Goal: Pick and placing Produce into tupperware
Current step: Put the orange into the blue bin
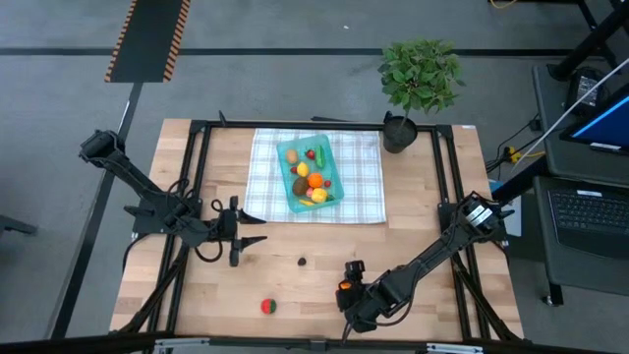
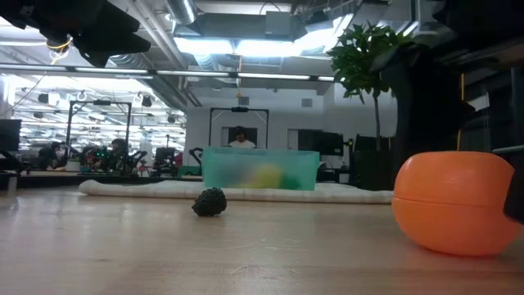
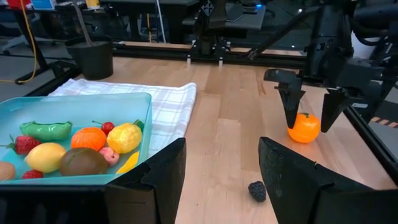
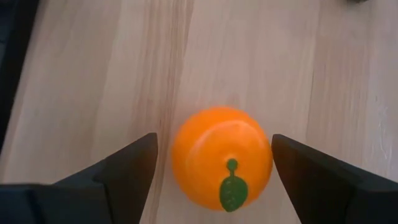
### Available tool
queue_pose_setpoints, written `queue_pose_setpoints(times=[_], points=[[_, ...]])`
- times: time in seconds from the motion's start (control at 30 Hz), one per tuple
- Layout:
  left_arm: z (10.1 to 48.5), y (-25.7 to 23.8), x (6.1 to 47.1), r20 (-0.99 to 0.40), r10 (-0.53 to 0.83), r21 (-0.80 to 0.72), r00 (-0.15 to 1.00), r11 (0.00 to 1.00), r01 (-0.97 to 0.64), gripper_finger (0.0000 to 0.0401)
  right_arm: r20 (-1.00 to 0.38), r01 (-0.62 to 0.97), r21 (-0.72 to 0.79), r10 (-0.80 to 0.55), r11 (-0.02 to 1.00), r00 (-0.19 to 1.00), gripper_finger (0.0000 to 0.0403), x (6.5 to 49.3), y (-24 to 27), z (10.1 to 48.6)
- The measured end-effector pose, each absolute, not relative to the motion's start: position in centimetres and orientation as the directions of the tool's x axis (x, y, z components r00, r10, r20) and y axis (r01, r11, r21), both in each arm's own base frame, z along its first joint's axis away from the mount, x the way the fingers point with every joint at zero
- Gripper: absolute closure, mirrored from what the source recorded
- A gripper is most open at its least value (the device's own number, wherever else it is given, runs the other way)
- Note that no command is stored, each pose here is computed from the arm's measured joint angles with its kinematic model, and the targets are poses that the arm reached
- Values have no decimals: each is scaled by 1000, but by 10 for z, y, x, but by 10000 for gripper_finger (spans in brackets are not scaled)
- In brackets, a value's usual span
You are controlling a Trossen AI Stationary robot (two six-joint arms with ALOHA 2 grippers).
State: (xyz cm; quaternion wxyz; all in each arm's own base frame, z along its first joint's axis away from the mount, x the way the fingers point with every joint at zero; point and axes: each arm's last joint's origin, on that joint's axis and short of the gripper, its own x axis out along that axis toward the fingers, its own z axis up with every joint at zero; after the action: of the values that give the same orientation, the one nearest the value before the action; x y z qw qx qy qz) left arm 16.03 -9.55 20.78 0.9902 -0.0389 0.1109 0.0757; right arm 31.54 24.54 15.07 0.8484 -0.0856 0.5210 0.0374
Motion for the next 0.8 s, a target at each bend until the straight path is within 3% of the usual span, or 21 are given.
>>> queue_pose_setpoints(times=[0.8], points=[[207, -95, 160, -228, 142, -57, 963, 986, -159, 209, -898, -154, -118, -39, 981, 438, 91, 321, 248, 129]])
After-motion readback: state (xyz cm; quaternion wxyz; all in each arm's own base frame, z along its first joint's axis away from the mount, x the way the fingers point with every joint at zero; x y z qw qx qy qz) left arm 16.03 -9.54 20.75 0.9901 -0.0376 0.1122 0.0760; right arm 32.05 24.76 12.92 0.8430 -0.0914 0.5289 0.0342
